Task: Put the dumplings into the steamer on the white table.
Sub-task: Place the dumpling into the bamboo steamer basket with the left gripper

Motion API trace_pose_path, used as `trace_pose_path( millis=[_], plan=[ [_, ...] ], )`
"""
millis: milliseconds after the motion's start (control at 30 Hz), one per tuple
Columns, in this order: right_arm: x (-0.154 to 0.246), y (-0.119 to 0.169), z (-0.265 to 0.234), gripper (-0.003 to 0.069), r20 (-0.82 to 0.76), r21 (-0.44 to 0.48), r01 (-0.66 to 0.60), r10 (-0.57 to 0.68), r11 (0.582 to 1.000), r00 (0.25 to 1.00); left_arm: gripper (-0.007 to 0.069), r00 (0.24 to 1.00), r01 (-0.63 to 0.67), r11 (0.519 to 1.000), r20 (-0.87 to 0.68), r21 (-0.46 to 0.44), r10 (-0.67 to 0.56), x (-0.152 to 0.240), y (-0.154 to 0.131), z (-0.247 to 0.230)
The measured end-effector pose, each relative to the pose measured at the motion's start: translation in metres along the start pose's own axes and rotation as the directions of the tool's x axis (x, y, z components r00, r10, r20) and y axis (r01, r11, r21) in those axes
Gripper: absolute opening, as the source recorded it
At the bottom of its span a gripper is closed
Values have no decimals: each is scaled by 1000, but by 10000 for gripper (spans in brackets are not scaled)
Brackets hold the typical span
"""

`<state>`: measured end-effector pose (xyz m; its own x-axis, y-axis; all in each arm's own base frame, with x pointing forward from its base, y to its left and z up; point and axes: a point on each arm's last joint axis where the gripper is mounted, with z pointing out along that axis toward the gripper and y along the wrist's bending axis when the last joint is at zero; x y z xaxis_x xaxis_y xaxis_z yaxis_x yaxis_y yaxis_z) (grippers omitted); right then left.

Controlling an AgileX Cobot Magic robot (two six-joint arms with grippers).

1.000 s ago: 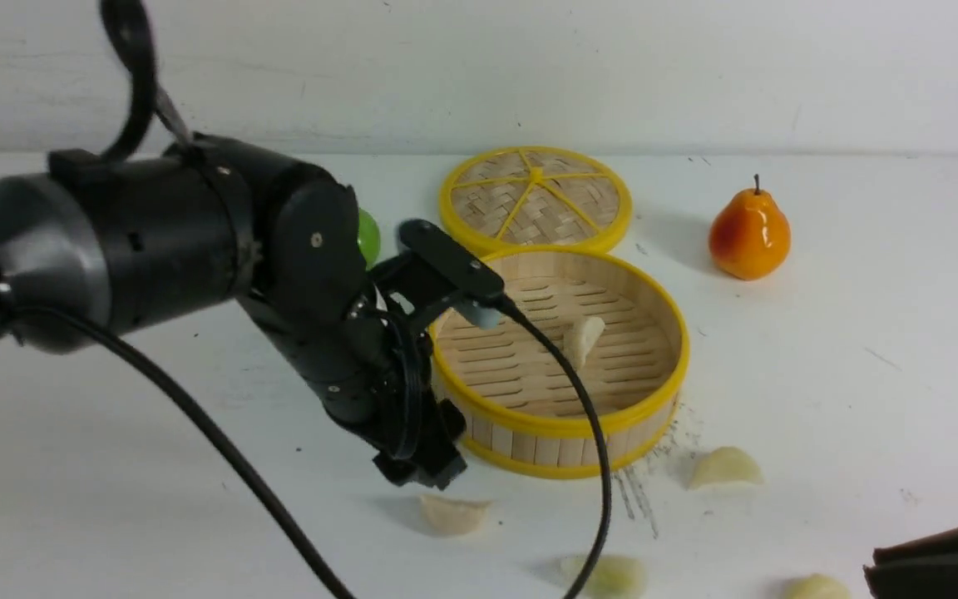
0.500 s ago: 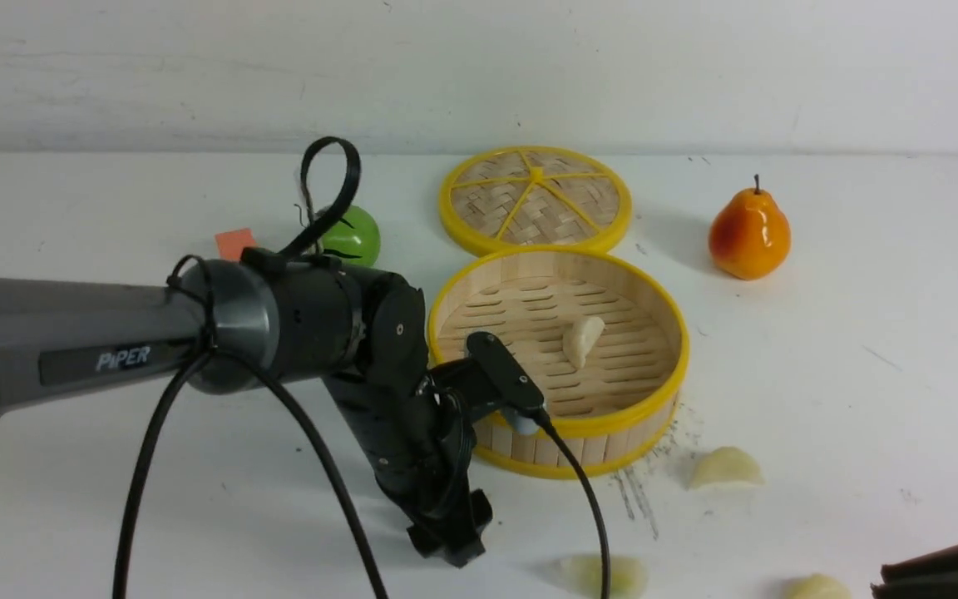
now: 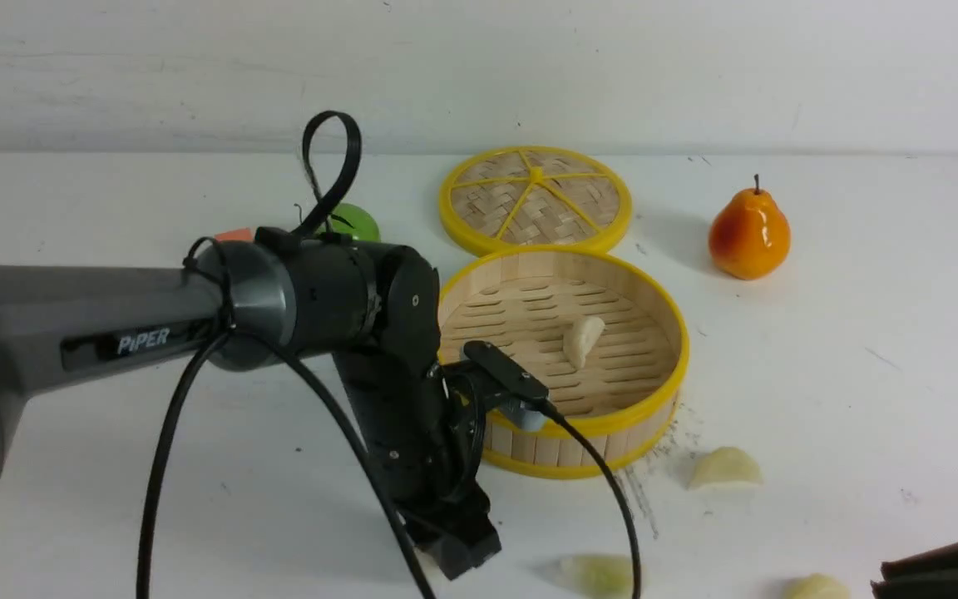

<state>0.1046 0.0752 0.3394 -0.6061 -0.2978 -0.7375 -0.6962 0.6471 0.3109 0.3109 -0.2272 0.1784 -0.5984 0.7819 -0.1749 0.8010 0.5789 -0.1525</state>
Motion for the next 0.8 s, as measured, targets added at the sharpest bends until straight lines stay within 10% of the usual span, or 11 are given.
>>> trace_pose_path(
  millis=[367,800],
  plan=[
    [-1,-1,0,79,9,8,0,-1,1000,1000,242,836,375,927,430,10,-343,-81,4,-126],
    [4,0,0,94,-43,-6,10,-10,1000,999,240,775,543,838,416,-52,-476,-125,55,-21]
  ],
)
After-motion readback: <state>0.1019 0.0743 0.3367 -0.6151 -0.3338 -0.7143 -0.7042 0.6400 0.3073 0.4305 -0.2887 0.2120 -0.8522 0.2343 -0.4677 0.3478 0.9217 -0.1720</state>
